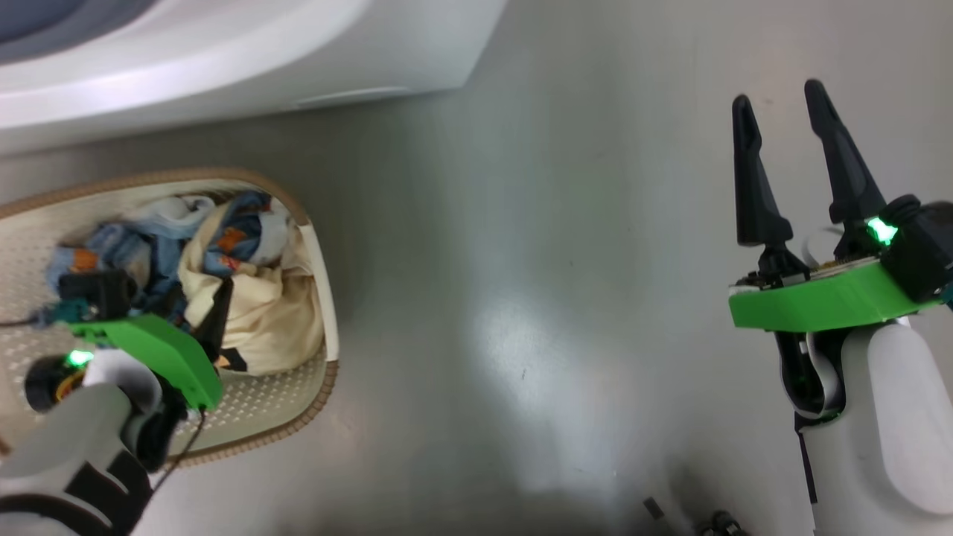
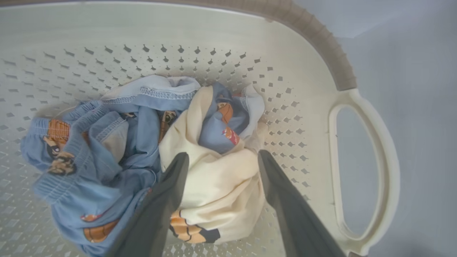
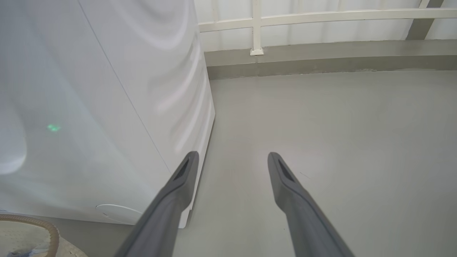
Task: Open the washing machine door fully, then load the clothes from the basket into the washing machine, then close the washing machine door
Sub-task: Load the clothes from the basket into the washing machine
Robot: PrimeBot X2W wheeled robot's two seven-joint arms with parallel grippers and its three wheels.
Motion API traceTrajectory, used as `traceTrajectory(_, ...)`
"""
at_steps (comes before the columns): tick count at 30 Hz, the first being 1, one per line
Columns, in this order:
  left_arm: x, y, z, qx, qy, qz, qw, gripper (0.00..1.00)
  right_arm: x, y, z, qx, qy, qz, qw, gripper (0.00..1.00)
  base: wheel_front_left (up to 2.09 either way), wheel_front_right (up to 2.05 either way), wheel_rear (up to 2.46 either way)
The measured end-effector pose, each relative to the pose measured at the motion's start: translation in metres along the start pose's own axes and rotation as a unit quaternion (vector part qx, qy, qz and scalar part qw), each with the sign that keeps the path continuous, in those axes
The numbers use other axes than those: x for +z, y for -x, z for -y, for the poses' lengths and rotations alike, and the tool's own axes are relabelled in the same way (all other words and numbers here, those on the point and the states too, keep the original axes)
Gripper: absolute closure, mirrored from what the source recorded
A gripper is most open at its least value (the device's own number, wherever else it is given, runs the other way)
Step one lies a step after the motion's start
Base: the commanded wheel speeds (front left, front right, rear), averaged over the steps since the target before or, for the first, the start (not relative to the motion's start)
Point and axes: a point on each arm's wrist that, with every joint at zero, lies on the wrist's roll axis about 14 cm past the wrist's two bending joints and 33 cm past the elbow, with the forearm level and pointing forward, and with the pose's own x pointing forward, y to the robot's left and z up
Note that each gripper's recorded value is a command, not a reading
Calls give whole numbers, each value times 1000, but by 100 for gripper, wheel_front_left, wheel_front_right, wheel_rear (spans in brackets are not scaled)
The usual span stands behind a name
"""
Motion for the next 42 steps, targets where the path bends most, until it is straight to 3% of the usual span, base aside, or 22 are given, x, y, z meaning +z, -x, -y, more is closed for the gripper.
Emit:
traceTrajectory(21,-32,-46,-11,3,17,-98,995,0,-25,0,15,-11,13,-23,1000,0,0,0,0)
traceTrajectory(23,-35,-47,-12,4,17,-103,995,87,-25,1,16,-11,15,-23,1000,0,0,0,0)
traceTrajectory(24,-36,-47,-12,5,16,-105,994,100,-25,1,16,-11,15,-23,1000,0,0,0,0)
traceTrajectory(42,8,-27,-2,9,42,-25,999,100,0,-1,1,2,7,0,1000,0,0,0,0)
